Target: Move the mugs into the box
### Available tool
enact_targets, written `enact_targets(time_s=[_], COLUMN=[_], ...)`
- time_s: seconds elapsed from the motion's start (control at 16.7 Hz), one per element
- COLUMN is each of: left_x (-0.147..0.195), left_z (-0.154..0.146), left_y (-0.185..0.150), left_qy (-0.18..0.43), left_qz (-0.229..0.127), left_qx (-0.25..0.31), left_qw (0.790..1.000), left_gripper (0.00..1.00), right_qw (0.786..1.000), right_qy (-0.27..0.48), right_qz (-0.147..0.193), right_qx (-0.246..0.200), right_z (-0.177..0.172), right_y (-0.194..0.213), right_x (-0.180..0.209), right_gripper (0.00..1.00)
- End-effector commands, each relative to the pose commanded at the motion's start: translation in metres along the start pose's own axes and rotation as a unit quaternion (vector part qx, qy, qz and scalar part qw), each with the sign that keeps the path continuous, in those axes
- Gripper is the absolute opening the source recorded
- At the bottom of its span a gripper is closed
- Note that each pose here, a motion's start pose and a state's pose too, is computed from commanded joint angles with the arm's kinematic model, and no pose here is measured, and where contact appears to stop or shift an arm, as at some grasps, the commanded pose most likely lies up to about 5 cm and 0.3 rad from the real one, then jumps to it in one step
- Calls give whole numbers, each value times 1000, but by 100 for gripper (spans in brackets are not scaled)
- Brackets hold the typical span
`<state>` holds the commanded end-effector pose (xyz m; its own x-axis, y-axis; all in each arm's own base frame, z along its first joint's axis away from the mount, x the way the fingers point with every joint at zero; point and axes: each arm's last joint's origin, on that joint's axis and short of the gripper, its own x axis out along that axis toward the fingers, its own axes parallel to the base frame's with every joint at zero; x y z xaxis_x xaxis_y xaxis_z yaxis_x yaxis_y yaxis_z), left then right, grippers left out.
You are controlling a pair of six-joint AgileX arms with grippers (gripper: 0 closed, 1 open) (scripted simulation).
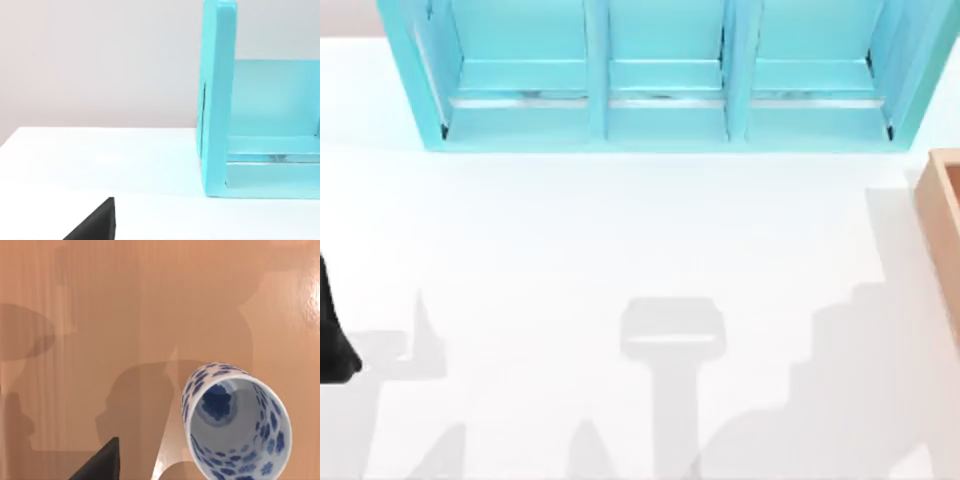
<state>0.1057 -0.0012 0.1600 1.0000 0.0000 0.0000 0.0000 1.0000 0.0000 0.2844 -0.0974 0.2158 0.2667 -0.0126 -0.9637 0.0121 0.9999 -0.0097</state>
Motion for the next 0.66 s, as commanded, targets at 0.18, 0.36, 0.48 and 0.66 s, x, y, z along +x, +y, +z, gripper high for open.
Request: enact_targets(time_s=[0.18, 0.36, 0.48, 0.66], left_x=[0, 0, 0, 0], left_z=[0, 0, 0, 0], left_y=[0, 0, 0, 0], left_qy=[0, 0, 0, 0], left_qz=[0, 0, 0, 0], left_qx=[0, 0, 0, 0], left_qw=[1000, 1000, 1000, 1000], left_gripper=[100, 100, 100, 100], right_qw=[1000, 1000, 1000, 1000], right_qy=[-1, 10, 8, 0], right_qz=[0, 4, 3, 0], right_qx=[0, 0, 0, 0], right_z=[11, 21, 25, 25], right_y=[-2, -2, -2, 0], right_x=[-23, -57, -78, -93], right_gripper=[100, 100, 100, 100])
